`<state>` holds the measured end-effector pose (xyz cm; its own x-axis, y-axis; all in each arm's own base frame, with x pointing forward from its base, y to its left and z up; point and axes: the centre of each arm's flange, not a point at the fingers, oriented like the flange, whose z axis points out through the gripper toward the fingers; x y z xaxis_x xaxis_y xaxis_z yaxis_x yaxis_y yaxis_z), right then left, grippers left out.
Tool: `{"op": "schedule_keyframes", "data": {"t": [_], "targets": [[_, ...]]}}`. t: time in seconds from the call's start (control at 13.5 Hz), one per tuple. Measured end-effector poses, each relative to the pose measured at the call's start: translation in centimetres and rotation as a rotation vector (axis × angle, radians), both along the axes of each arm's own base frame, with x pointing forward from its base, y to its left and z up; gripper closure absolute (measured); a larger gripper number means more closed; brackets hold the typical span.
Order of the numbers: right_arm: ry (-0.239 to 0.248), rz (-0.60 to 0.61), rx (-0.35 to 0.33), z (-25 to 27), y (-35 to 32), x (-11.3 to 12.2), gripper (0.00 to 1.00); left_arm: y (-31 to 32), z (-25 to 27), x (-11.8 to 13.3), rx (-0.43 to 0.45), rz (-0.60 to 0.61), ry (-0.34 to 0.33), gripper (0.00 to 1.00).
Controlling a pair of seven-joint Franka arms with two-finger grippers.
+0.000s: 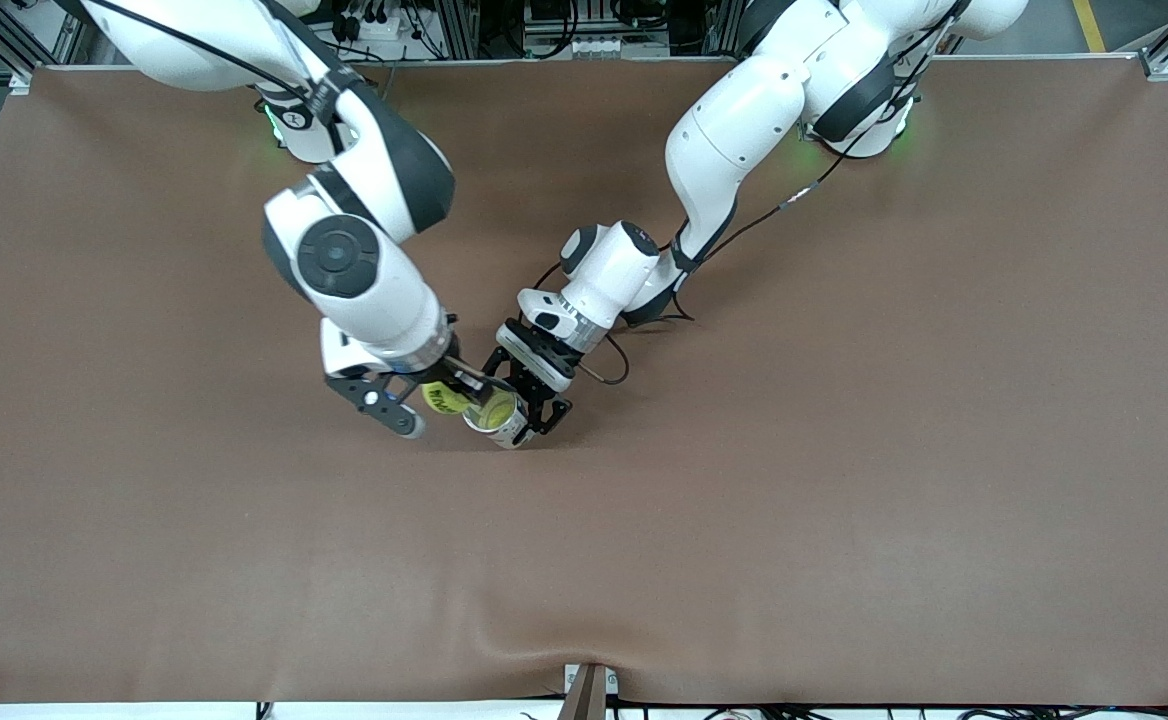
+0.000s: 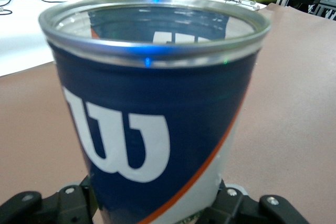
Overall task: Insert tennis ball vertically with right arm
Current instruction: 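Carry the second ball over the can opening with the right gripper, then release the second ball into the can with the right gripper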
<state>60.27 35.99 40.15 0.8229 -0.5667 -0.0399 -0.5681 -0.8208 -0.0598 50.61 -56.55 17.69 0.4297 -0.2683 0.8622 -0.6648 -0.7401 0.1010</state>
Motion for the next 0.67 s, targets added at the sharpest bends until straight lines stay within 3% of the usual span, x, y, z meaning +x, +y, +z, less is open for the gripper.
{"op": "schedule_keyframes", "data": {"t": [0.67], "targets": [[-0.023,-0.042,0.019,-1.7,1.6,0.1,0.33,0.0,-0.1,-0.1,0.001,-0.001,0.001,0.21]]}}
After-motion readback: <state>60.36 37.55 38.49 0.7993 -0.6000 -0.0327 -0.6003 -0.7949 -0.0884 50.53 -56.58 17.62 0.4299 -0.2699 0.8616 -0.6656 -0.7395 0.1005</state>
